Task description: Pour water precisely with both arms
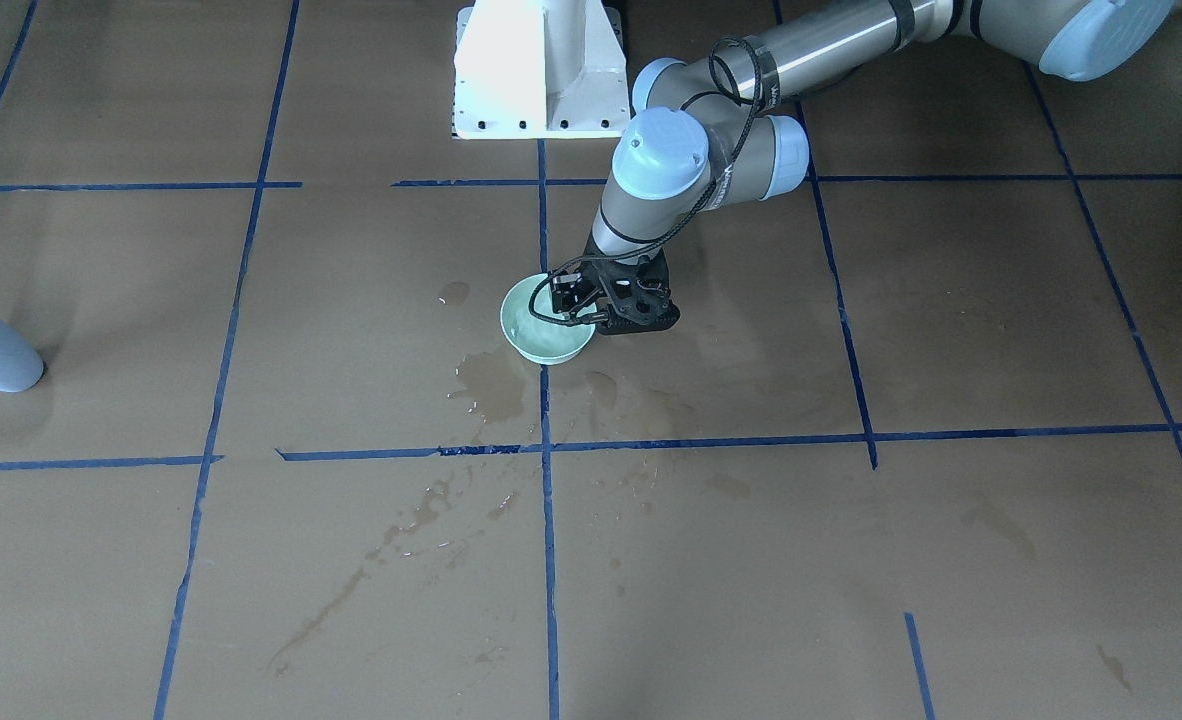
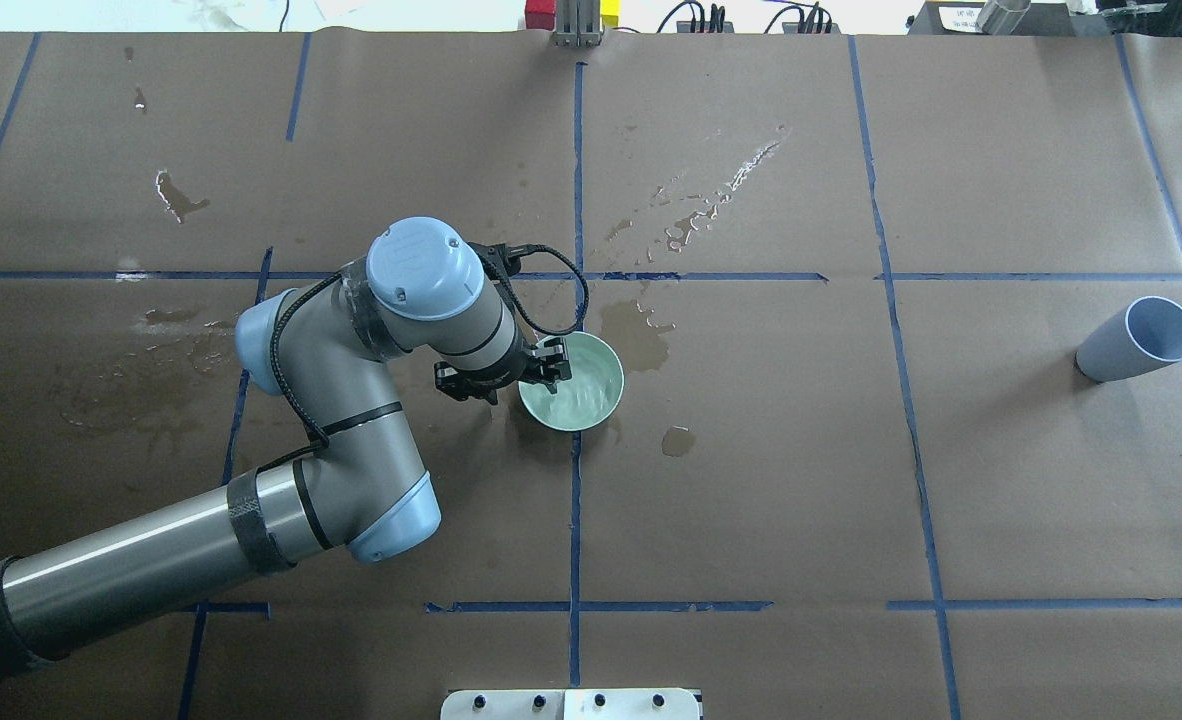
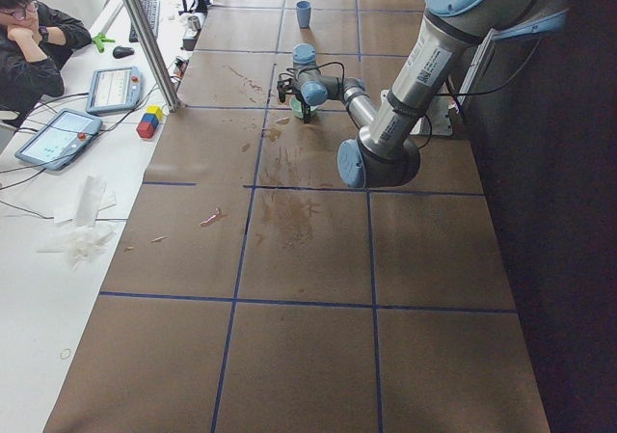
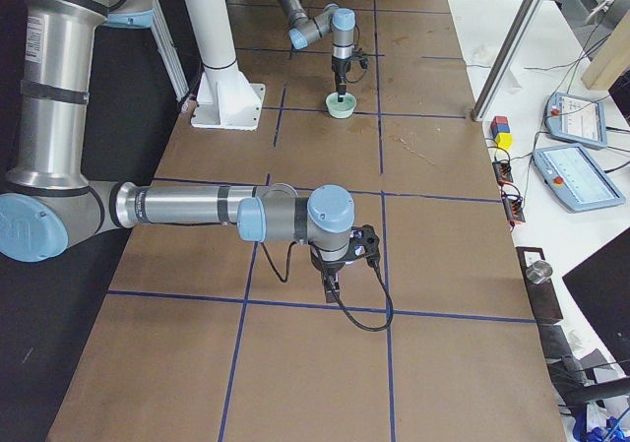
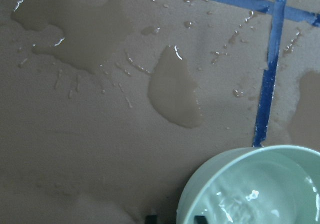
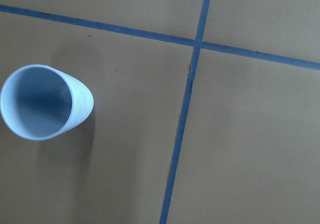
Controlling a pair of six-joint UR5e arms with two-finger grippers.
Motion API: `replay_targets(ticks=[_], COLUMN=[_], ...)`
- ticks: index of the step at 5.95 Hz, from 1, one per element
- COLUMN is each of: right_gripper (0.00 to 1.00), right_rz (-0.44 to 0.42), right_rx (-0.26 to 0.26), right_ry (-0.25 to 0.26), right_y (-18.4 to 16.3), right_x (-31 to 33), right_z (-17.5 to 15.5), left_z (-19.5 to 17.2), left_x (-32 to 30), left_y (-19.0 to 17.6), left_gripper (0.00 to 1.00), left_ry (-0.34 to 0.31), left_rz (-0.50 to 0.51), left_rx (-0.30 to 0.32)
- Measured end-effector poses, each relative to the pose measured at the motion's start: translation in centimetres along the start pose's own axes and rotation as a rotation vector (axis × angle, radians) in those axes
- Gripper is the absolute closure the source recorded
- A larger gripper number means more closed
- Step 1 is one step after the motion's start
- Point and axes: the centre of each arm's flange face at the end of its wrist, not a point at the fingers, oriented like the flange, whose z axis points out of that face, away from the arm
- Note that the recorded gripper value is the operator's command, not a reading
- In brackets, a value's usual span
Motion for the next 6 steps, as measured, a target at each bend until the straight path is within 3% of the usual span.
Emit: replay_targets(ticks=[3,6], right_gripper=[0.0,0.01], right_rz=[-0.03,-0.013], right_rx=[0.033,0.064], right_ry=[-0.004,-0.069], right_y=[-0.8,-2.1], right_x=[-1.5,-4.6], right_z=[-1.6,-2.8], left_z=[-7.2,-14.1], left_x=[-3.8,-10.8], left_y=[-3.6,-5.1], left_gripper=[0.0,0.0], left_ry=[0.016,-0.028], left_rz=[0.027,0.149], left_rx=[0.011,0.02])
